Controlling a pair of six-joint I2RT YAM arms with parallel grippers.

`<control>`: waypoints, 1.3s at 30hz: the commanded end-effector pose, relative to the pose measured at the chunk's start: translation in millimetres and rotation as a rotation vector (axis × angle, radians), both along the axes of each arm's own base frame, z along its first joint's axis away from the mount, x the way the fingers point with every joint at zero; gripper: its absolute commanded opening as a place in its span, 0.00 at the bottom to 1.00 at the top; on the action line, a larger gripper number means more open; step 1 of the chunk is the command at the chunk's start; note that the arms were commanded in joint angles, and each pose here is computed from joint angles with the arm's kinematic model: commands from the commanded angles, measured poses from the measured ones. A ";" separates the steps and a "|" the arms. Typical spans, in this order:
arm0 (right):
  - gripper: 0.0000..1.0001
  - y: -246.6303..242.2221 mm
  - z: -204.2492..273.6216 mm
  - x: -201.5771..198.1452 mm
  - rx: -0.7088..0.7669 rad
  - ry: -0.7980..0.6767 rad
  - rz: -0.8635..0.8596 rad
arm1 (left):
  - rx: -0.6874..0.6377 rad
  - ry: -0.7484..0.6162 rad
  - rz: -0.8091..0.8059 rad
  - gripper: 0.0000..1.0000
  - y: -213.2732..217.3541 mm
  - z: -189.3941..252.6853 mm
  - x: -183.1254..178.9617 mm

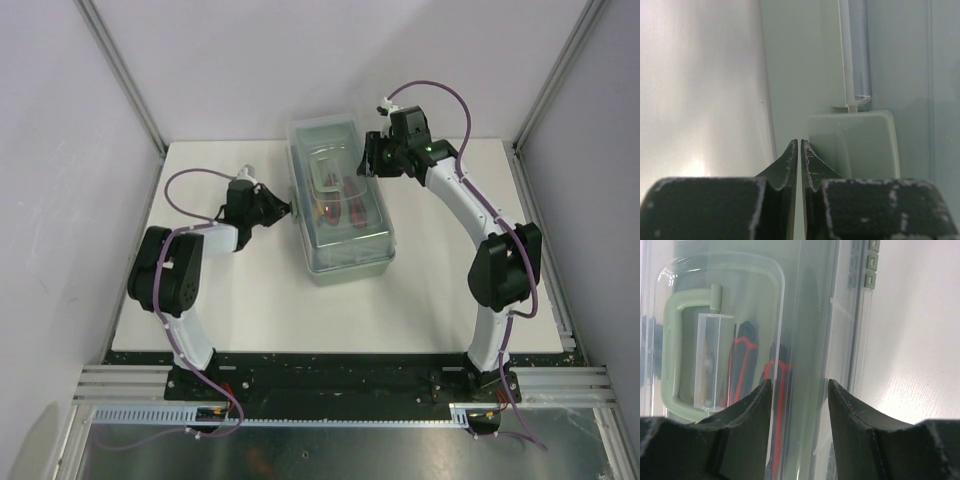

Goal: Pack the tool kit

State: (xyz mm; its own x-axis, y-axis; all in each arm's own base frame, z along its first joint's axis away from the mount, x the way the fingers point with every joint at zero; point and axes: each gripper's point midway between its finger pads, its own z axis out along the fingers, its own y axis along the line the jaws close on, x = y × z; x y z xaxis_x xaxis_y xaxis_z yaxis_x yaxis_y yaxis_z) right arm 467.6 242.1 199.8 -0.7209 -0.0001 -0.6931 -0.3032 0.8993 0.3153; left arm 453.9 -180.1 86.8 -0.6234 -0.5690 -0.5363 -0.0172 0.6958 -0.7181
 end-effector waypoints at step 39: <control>0.60 -9.4 -81.3 -34.5 -0.036 0.202 -0.026 | 0.100 -0.196 0.096 0.65 53.6 87.5 9.6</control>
